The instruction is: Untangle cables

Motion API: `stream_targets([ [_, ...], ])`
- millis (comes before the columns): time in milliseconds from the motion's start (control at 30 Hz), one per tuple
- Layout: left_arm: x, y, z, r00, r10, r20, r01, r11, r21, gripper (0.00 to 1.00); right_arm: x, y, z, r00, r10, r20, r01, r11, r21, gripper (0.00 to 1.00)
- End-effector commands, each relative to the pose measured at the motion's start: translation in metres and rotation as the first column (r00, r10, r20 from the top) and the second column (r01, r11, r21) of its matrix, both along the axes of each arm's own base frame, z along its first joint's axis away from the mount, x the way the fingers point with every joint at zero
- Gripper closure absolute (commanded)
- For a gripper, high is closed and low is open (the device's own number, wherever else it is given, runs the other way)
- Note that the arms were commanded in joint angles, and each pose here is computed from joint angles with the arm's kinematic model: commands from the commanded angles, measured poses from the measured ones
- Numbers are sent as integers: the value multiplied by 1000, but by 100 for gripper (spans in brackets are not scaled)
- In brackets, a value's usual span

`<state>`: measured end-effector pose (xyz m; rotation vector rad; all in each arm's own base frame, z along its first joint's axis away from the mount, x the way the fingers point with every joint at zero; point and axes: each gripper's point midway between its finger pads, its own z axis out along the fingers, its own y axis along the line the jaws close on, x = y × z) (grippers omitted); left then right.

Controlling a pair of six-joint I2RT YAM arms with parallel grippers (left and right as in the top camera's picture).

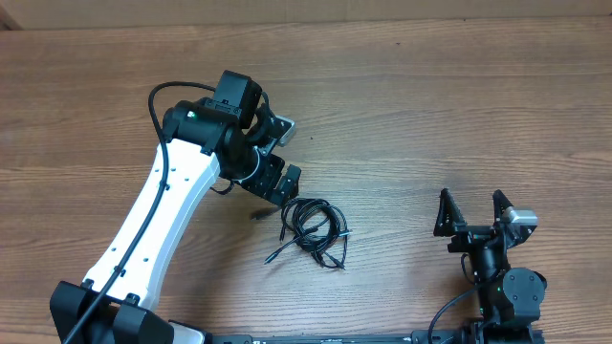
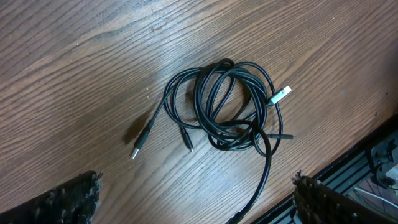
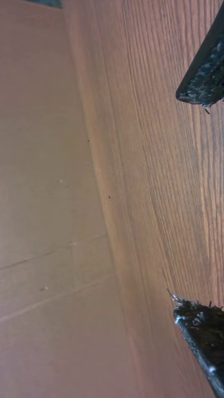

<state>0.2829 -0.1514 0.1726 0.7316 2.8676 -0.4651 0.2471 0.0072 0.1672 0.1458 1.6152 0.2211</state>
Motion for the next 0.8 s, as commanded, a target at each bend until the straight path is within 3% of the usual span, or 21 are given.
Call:
stream_targets([
  [0,4,-5,4,999,-29,18,29,1000,-10,0,1,-3,-3,1000,-17,-3,17,1000,-4,0],
  [500,2,-5,2,999,-30,11,30,999,-11,0,1,-3,-3,1000,-17,-3,17,1000,-4,0],
  [767,-7,-6,-21,999,-35,-36,34,999,-17,0,1,-3,-3,1000,-17,-3,17,1000,-4,0],
])
